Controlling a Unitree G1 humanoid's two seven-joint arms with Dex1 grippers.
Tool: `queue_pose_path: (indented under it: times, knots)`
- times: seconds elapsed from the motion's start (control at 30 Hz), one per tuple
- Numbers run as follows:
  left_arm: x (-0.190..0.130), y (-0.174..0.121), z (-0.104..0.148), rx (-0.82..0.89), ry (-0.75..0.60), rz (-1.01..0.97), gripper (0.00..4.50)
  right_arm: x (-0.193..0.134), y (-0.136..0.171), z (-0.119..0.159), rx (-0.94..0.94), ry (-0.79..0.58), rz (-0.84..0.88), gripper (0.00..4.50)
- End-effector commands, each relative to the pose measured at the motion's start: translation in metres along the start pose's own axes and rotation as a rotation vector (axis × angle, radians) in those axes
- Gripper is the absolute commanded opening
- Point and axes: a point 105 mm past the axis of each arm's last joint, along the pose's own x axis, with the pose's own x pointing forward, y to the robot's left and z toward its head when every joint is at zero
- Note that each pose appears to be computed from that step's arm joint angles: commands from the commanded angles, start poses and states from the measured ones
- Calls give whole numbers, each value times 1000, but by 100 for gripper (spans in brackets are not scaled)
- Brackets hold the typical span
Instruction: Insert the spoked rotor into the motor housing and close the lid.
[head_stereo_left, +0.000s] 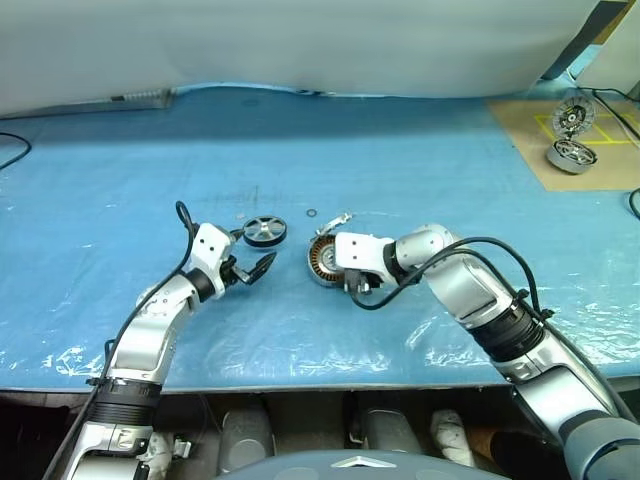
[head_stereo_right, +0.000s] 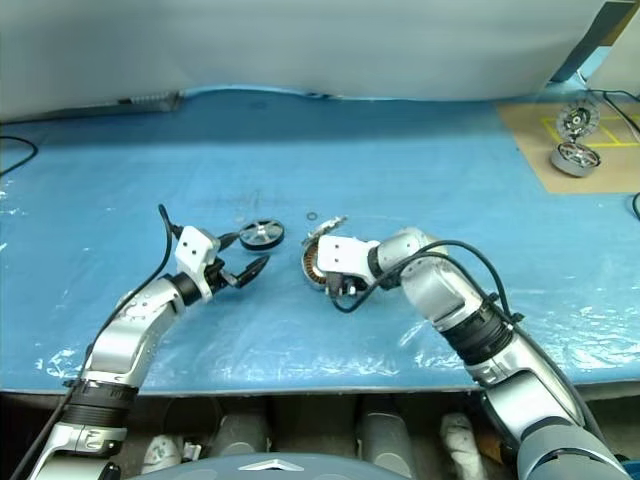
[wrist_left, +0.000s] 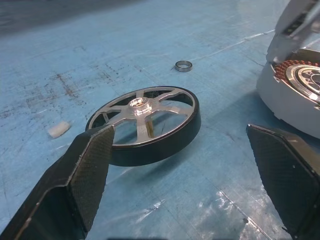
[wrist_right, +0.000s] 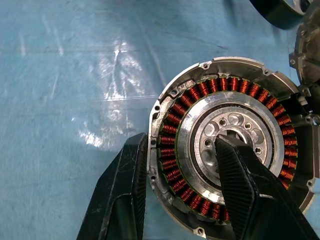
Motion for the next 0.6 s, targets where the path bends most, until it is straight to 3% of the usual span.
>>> queue_pose_path:
  times: [0.03, 0.33, 0.57, 0.6]
  knots:
    - [0, 0, 9, 19, -36, -3, 450, 5, 0, -40, 241, 153, -69, 169]
    - [-1, 1, 11, 20, -35, 0, 450, 6, -19, -52, 645, 165, -271, 169]
    - [-1, 1, 12, 20, -36, 0, 450, 7, -11, -37, 732, 129, -253, 169]
    - [-1, 0, 13, 20, -36, -1, 450, 7, -10, -34, 732, 124, -251, 204]
